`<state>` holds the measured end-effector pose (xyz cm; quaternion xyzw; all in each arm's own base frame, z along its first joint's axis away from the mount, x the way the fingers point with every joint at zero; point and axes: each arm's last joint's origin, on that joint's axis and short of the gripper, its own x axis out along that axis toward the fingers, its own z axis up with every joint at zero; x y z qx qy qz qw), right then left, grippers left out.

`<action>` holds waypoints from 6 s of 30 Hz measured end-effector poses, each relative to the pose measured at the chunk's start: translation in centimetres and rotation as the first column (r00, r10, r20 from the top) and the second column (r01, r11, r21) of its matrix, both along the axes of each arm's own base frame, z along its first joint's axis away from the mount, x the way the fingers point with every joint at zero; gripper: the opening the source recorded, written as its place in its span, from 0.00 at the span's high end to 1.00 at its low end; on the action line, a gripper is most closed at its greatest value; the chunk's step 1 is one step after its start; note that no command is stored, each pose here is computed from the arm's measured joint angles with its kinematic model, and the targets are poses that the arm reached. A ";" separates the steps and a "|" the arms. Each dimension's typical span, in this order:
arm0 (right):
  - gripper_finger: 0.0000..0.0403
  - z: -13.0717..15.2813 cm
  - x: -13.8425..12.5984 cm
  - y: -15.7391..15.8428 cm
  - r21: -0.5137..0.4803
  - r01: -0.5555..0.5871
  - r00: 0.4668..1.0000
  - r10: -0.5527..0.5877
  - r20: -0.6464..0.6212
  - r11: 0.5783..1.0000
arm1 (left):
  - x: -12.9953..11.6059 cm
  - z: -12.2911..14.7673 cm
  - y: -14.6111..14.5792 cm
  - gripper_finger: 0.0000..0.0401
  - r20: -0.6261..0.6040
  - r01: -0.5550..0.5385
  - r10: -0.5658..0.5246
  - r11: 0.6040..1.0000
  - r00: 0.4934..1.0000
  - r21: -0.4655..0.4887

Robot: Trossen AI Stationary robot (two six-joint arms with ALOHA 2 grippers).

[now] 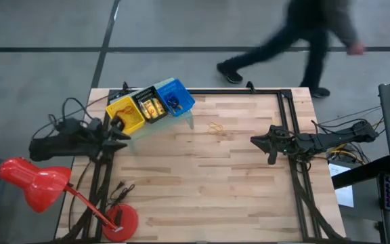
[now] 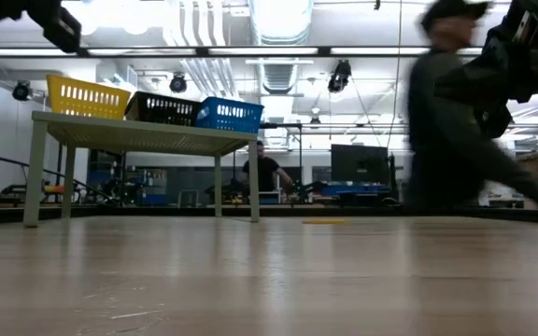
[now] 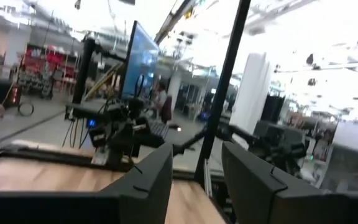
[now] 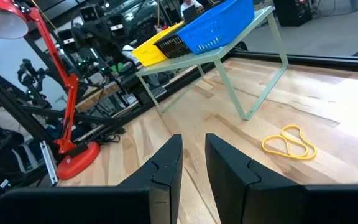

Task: Pick & Place Office Desk Supplies
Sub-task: Put the yellow rubber band into the yellow basket on the shelf

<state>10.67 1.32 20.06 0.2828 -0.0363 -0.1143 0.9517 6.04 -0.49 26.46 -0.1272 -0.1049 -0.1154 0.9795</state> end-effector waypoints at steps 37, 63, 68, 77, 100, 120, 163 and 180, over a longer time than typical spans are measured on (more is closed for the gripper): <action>0.83 0.0 0.0 0.0 0.000 0.000 1.000 0.000 0.000 1.000 | 3.4 -7.7 0.1 0.64 -0.029 0.045 -0.050 0.987 0.998 -0.151; 0.83 0.0 0.0 0.0 0.000 0.000 1.000 0.000 0.000 1.000 | 3.5 -8.5 0.1 0.64 -0.106 0.032 -0.047 0.990 0.993 -0.138; 0.83 0.0 0.0 0.0 0.000 0.000 1.000 0.000 0.000 1.000 | 3.5 -8.6 0.1 0.64 -0.117 0.031 -0.045 0.992 0.992 -0.122; 0.83 0.0 0.0 0.0 0.000 0.000 1.000 0.000 0.000 1.000 | 3.5 -8.6 0.1 0.64 -0.118 0.029 -0.044 0.992 0.992 -0.120; 0.83 0.0 0.0 0.0 0.000 0.000 1.000 0.000 0.000 1.000 | 3.5 -8.4 0.1 0.64 -0.099 0.025 -0.038 0.991 0.994 -0.135; 0.83 0.0 0.0 0.0 0.000 0.000 1.000 0.000 0.000 1.000 | 3.5 -8.5 0.1 0.64 -0.106 0.027 -0.041 0.992 0.994 -0.126; 0.83 0.0 0.0 0.0 0.000 0.000 1.000 0.000 0.000 1.000 | 17.4 11.6 0.6 0.64 -0.429 -0.036 0.023 0.999 0.903 -0.022; 0.83 0.0 0.0 0.0 0.000 0.000 1.000 0.000 0.000 1.000 | 24.1 8.9 0.8 0.64 -0.454 -0.091 0.111 0.994 0.884 0.066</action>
